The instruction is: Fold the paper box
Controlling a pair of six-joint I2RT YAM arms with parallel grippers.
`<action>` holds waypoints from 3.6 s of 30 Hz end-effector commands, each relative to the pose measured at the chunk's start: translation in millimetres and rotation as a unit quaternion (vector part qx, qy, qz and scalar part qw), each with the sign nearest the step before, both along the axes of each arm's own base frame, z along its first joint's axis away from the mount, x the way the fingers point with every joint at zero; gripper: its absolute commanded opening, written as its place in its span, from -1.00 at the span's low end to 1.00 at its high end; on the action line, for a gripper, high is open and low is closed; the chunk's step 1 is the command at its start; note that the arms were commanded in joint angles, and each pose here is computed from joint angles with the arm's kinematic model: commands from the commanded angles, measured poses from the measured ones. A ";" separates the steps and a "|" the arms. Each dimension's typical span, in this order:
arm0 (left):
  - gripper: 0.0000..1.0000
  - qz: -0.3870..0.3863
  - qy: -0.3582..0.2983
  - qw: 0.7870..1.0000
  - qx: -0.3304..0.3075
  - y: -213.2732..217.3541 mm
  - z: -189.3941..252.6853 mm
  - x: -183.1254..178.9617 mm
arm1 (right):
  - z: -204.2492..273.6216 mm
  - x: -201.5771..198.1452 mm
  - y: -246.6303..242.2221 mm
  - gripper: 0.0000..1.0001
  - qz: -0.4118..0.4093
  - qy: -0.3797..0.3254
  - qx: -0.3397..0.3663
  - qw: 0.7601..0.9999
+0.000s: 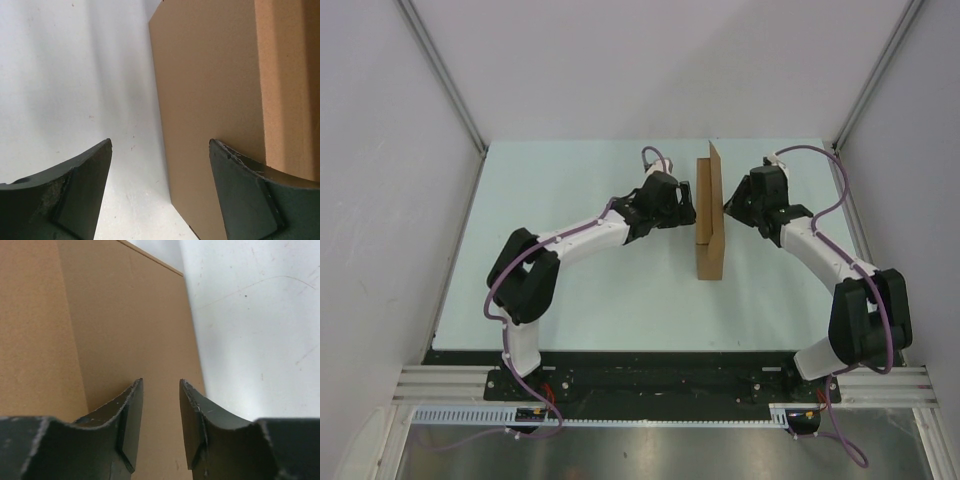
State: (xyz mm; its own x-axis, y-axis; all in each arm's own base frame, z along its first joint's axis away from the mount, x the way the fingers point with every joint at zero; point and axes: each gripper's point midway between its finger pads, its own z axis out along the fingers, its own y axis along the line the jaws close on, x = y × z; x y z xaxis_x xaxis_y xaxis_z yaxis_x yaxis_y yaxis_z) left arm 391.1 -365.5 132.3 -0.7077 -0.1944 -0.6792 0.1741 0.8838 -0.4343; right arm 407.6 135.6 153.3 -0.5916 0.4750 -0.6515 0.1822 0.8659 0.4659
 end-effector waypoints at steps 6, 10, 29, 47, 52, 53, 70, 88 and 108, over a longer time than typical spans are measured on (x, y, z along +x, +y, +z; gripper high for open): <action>0.70 -0.006 -0.026 0.999 -0.031 -5.5 27.8 5.8 | 37.4 2.5 -20.7 -0.03 -0.014 -0.032 0.019 0.999; 0.71 0.003 -0.028 0.999 -0.034 3.4 30.3 13.0 | 39.9 1.0 -29.2 0.01 -0.021 -0.032 0.016 0.999; 0.72 0.031 -0.023 0.996 -0.082 55.0 27.6 85.1 | 96.0 -81.1 -72.7 -0.05 -0.078 -0.083 -0.062 0.992; 0.69 0.026 -0.006 0.986 -0.167 62.7 -5.6 124.6 | -1.7 51.6 -57.7 0.06 -0.109 -0.092 0.181 0.973; 0.68 0.031 0.009 0.988 -0.148 67.4 -17.1 124.1 | -63.7 104.1 -48.7 0.07 -0.089 -0.059 0.240 0.965; 0.68 0.035 0.007 0.989 -0.144 70.7 -15.7 121.9 | -58.5 115.8 -46.1 0.07 -0.080 -0.069 0.248 0.963; 0.67 0.078 -0.005 0.988 -0.136 109.5 1.1 116.1 | -100.1 164.1 7.2 -0.21 0.029 -0.034 0.265 0.963; 0.68 0.125 0.009 0.987 -0.102 148.8 -10.8 105.9 | -119.2 119.3 88.7 -0.20 0.165 0.018 0.302 0.939; 0.69 0.224 0.058 0.970 -0.070 223.6 -39.3 52.7 | -128.7 50.1 146.8 -0.18 0.316 0.094 0.346 0.878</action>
State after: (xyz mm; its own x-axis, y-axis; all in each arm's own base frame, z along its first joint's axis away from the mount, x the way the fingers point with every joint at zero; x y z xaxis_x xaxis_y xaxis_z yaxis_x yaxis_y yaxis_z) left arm 450.4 -145.3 69.1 -0.6395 -0.5569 -0.5301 -0.2761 0.8098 -0.5176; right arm 480.3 264.8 33.9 -0.9070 0.3551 -0.2263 -0.0965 0.3478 0.9326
